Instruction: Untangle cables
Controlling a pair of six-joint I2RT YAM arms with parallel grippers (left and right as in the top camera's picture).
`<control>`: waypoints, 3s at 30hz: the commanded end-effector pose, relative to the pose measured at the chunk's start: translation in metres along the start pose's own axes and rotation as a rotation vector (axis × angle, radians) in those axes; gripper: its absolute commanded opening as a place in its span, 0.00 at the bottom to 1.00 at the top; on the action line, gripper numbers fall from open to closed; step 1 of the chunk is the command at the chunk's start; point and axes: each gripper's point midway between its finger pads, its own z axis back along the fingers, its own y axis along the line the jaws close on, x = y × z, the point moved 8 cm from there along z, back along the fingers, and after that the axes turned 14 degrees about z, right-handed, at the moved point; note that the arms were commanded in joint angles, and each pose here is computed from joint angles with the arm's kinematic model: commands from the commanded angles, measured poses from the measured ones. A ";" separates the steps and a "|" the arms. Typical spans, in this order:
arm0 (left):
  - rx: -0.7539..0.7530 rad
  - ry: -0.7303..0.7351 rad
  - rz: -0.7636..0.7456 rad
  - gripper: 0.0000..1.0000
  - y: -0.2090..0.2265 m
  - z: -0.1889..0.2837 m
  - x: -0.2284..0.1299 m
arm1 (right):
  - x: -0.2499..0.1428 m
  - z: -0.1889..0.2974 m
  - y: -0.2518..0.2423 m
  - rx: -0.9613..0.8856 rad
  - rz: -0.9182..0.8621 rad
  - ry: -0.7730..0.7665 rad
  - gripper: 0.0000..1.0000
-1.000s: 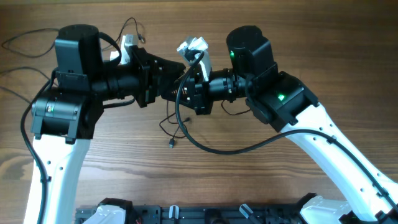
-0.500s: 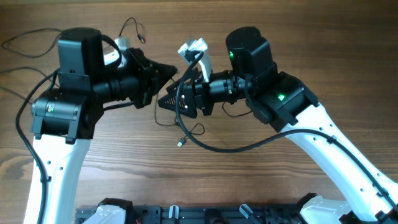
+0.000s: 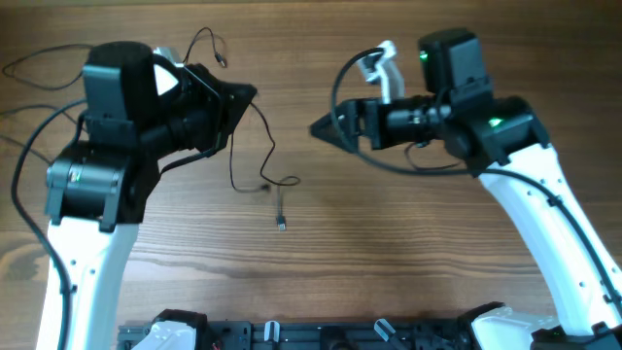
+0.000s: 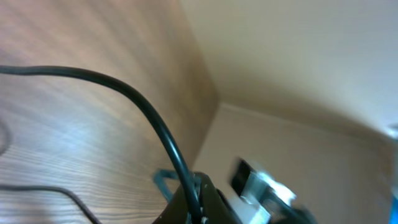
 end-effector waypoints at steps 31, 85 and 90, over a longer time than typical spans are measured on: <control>0.047 -0.883 0.137 0.04 0.053 0.129 0.014 | -0.005 0.015 -0.019 -0.202 -0.011 -0.008 1.00; 0.104 -1.540 0.994 0.04 0.122 0.198 0.160 | -0.005 0.015 -0.020 -0.206 -0.011 -0.010 1.00; 0.104 -1.548 1.113 0.04 0.140 0.211 0.188 | -0.004 0.015 -0.020 -0.206 -0.009 -0.013 1.00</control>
